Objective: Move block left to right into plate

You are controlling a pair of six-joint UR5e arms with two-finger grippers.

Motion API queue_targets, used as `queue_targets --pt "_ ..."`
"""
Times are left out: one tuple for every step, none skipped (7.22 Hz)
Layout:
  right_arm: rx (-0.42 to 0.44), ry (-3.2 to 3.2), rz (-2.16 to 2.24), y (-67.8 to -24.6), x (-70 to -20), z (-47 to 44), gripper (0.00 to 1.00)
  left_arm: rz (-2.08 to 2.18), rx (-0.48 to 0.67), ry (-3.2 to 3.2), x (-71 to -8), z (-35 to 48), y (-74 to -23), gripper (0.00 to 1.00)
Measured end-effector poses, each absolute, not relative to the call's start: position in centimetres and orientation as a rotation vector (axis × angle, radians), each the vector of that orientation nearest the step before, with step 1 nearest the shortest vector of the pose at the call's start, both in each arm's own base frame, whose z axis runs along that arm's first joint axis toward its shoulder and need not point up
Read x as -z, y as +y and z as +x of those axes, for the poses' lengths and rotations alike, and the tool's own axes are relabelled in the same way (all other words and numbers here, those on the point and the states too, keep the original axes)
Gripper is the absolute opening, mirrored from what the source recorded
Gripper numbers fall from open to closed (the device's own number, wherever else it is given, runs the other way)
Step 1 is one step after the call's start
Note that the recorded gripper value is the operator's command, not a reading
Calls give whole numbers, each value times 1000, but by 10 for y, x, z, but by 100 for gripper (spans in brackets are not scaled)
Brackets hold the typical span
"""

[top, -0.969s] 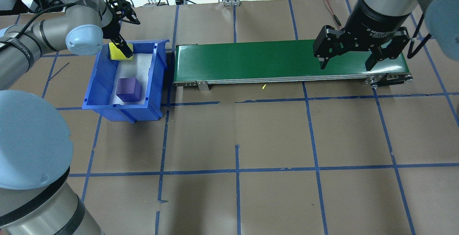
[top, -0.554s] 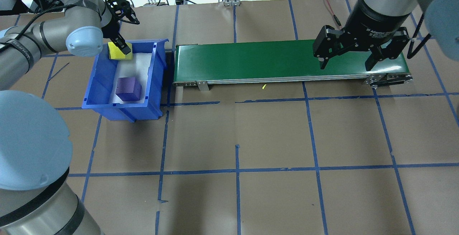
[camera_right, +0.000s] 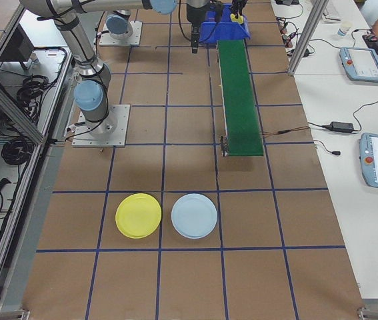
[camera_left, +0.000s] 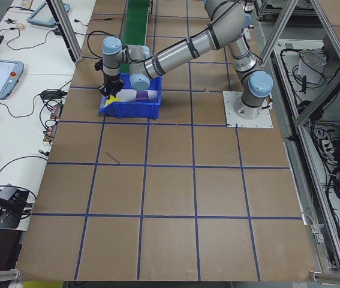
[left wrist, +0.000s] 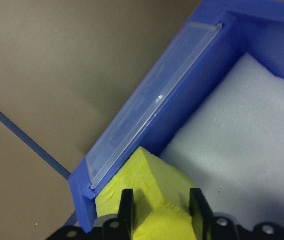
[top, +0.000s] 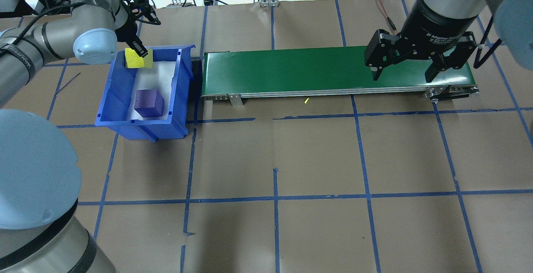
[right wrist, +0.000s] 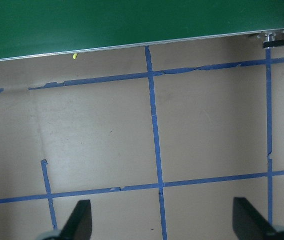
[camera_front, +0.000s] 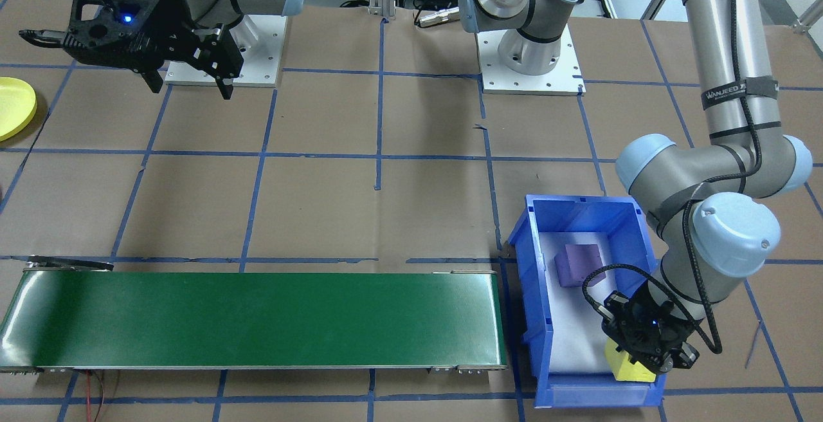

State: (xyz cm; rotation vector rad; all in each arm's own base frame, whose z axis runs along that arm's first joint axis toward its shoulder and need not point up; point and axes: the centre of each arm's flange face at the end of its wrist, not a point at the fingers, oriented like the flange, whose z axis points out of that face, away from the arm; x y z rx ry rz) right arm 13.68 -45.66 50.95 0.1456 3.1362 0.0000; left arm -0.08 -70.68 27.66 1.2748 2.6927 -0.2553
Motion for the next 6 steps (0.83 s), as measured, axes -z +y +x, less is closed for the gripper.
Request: queue_targets --pt "-1 3136 144 -456 -509 137 100 1273 286 2703 -286 -4 -704 8" --pt "-2 3135 144 -456 -509 138 100 1269 306 2712 -298 -6 -700 8" --pt "-3 3135 147 -456 -509 138 100 1255 305 2730 -319 -9 -690 8" --pt "-4 3135 149 -456 -509 137 100 1240 292 2751 -345 -13 -677 8" --pt "-4 3135 149 -456 -509 137 100 1189 284 2790 -368 -21 -664 8" --pt "-3 3135 147 -456 -509 138 100 1115 292 2838 -382 -44 -657 8"
